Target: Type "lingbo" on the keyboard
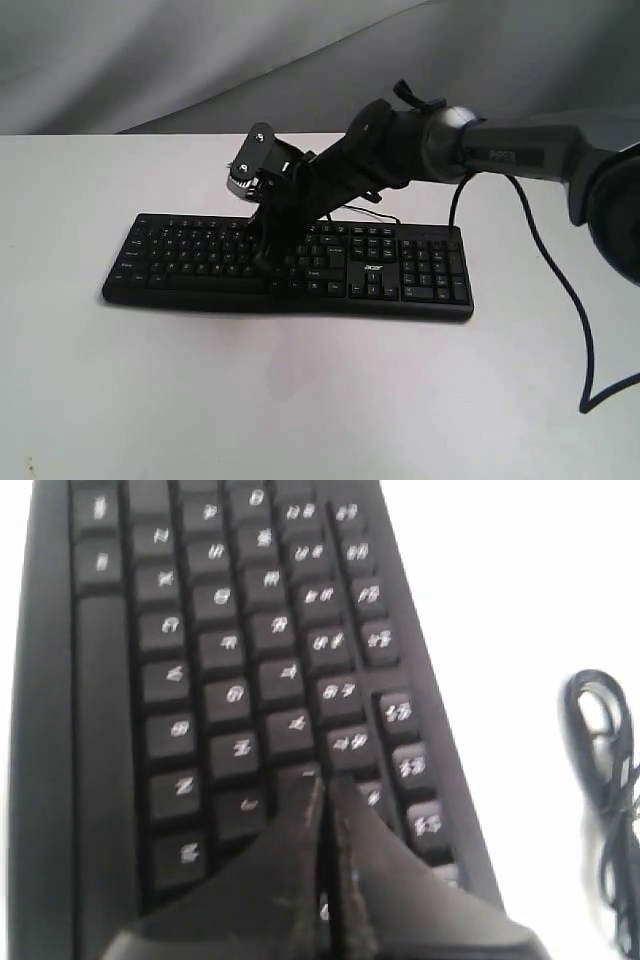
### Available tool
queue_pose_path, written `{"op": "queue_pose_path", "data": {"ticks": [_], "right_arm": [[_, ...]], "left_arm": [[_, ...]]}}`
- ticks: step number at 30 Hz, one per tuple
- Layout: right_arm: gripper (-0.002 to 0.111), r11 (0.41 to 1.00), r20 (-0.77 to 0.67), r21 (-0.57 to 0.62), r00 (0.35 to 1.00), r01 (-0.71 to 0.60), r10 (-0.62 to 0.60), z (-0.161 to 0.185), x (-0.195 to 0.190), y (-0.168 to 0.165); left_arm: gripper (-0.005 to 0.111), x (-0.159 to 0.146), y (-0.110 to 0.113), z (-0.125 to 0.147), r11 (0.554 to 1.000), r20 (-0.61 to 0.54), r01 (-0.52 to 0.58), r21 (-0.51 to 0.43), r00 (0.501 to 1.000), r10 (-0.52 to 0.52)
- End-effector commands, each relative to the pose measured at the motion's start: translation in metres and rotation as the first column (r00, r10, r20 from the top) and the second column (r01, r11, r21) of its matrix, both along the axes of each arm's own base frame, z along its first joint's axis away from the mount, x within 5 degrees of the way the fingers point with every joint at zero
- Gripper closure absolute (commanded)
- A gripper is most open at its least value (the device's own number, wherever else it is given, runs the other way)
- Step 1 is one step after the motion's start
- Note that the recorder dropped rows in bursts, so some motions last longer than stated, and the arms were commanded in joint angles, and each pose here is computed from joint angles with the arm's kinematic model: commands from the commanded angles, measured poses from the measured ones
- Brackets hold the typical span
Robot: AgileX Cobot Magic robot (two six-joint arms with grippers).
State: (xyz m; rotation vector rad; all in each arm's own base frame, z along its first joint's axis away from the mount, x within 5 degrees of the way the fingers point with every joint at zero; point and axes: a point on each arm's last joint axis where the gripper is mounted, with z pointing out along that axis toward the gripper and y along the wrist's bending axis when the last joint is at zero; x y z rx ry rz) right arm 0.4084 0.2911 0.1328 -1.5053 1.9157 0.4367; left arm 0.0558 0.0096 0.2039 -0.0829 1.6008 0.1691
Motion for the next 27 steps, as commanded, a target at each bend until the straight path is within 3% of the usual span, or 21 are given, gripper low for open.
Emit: {"op": "queue_pose_path", "data": {"ticks": [1, 27], "right_arm": [[0.108, 1.000, -0.010, 0.031, 1.000, -0.006, 0.006, 0.002, 0.004, 0.010], [0.108, 1.000, -0.027, -0.019, 0.999, 0.022, -0.023, -0.017, 0.007, 0.006]], "left_arm": [[0.106, 0.000, 0.000, -0.001, 1.000, 0.009, 0.008, 0.000, 1.000, -0.008], [0.106, 0.000, 0.000, -0.001, 1.000, 0.009, 0.008, 0.000, 1.000, -0.008]]}}
